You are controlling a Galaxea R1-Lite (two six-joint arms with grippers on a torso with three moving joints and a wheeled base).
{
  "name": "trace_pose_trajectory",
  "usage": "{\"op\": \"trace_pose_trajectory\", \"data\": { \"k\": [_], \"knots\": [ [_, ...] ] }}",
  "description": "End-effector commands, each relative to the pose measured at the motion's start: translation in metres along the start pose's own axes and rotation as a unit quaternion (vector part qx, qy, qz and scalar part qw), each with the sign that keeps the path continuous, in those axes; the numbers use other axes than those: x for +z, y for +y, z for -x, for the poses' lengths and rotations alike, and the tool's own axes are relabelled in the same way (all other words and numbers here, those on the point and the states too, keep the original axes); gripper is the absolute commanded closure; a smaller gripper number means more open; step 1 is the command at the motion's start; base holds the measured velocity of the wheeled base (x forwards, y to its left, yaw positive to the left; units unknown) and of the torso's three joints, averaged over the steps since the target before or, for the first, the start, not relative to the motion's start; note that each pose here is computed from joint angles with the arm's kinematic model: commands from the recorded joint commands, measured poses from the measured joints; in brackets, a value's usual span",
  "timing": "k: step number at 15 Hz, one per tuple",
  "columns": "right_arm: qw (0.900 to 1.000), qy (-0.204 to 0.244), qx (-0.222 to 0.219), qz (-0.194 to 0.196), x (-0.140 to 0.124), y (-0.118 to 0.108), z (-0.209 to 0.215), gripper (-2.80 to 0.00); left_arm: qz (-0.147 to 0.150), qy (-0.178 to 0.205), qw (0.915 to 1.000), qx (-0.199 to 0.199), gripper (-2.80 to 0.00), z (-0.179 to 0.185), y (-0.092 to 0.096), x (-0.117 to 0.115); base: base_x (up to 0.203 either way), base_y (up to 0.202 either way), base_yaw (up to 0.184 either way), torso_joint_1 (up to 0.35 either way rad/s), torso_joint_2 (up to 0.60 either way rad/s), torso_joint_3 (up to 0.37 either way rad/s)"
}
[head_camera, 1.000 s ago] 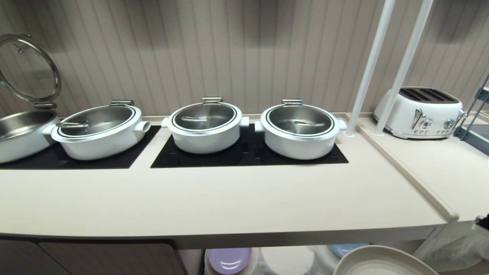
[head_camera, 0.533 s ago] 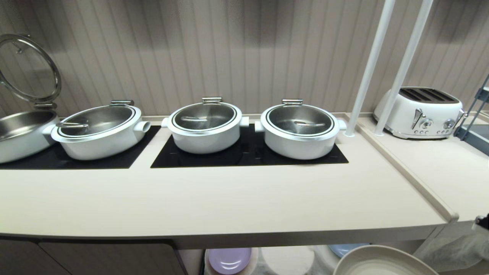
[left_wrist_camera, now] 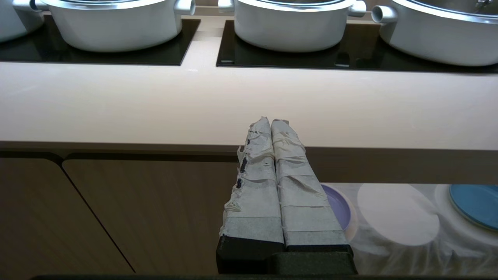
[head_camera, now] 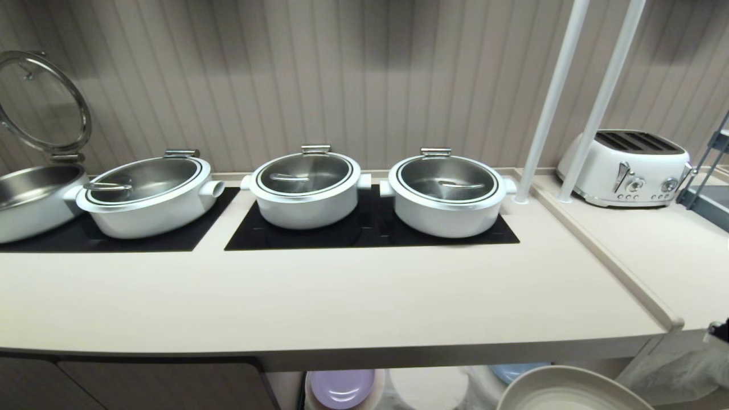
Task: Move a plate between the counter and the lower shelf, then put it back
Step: Put the plate in the cupboard
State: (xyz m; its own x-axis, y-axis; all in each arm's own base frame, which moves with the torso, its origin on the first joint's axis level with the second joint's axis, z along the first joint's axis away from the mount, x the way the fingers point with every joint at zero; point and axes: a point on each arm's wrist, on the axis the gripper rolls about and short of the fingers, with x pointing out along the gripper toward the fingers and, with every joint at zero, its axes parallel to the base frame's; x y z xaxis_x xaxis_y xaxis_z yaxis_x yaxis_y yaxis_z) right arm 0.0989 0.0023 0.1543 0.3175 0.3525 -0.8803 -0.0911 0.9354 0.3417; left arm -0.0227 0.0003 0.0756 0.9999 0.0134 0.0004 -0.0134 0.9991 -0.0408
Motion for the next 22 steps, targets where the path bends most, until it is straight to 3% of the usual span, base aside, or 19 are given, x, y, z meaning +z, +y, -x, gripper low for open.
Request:
{"op": "trace_pose_trajectory", "data": {
  "k": [1, 22],
  "knots": [
    [1.0, 0.004, 0.002, -0.001, 0.0, -0.0002, -0.0006, 0.0, 0.0, 0.0, 1.0, 0.0, 0.0, -0.0001, 0.0, 0.0, 0.0, 0.0, 0.0, 0.0, 0.0, 0.0],
    [1.0, -0.002, 0.002, 0.0, 0.0046, 0.0009, 0.0022, 0.0, 0.0, 0.0, 1.0, 0.0, 0.0, -0.0001, 0.0, 0.0, 0.0, 0.0, 0.0, 0.0, 0.0, 0.0]
  ]
}}
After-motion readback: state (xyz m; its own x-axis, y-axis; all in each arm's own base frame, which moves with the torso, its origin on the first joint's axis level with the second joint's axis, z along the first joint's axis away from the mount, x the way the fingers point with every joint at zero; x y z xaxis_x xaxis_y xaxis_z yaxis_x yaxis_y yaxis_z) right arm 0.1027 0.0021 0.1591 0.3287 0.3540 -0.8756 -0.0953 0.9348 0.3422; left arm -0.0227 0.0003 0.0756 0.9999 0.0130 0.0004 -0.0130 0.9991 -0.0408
